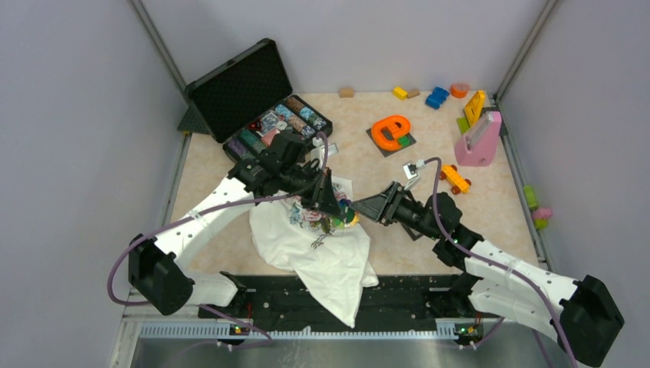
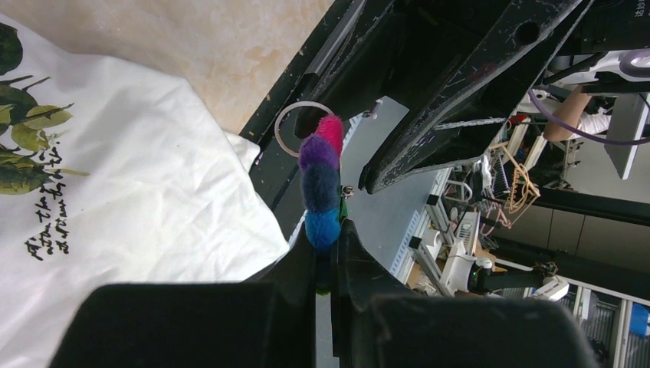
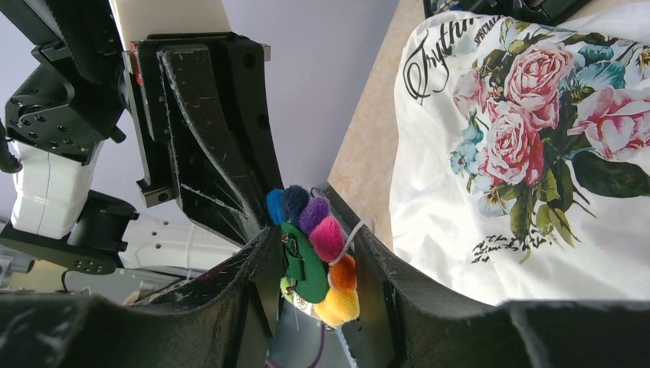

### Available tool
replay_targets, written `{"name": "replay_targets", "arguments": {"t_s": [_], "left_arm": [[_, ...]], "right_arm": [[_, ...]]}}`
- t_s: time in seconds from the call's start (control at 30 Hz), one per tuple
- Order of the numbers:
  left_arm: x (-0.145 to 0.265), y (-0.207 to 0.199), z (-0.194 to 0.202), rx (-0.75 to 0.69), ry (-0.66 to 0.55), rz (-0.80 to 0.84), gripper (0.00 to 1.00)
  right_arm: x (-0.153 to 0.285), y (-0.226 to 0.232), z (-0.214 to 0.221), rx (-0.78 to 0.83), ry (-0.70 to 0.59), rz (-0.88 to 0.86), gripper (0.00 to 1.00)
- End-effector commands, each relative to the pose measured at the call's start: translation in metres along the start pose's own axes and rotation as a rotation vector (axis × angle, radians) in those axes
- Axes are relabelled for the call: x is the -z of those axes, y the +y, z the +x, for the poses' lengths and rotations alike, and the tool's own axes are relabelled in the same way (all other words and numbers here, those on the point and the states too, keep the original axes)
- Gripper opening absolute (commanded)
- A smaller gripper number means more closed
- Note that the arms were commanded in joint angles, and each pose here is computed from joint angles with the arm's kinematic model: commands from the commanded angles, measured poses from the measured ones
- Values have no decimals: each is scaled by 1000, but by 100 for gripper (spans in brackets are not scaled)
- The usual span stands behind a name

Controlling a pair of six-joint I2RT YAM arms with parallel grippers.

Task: Remove the brooch from the garment
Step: Close the brooch.

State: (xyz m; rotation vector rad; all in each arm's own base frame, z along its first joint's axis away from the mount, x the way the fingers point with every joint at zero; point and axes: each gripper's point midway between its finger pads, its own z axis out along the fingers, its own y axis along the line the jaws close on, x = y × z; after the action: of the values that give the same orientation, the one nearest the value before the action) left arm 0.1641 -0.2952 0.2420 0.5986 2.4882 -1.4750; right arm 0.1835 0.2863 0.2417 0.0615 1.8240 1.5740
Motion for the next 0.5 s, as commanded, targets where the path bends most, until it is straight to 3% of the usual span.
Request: {"name": "replay_targets", "arguments": {"t_s": [0.0, 0.3, 0.47], "left_arm": [[7, -11, -4, -38, -32, 26, 0], [7, -11, -4, -40, -29, 26, 0], [7, -11, -5, -42, -31, 27, 0]], "right_arm": [[-2, 12, 0, 15, 5, -49, 42], [-4, 12, 2, 13, 21, -56, 41], [-4, 10, 3, 13, 20, -47, 32]]}}
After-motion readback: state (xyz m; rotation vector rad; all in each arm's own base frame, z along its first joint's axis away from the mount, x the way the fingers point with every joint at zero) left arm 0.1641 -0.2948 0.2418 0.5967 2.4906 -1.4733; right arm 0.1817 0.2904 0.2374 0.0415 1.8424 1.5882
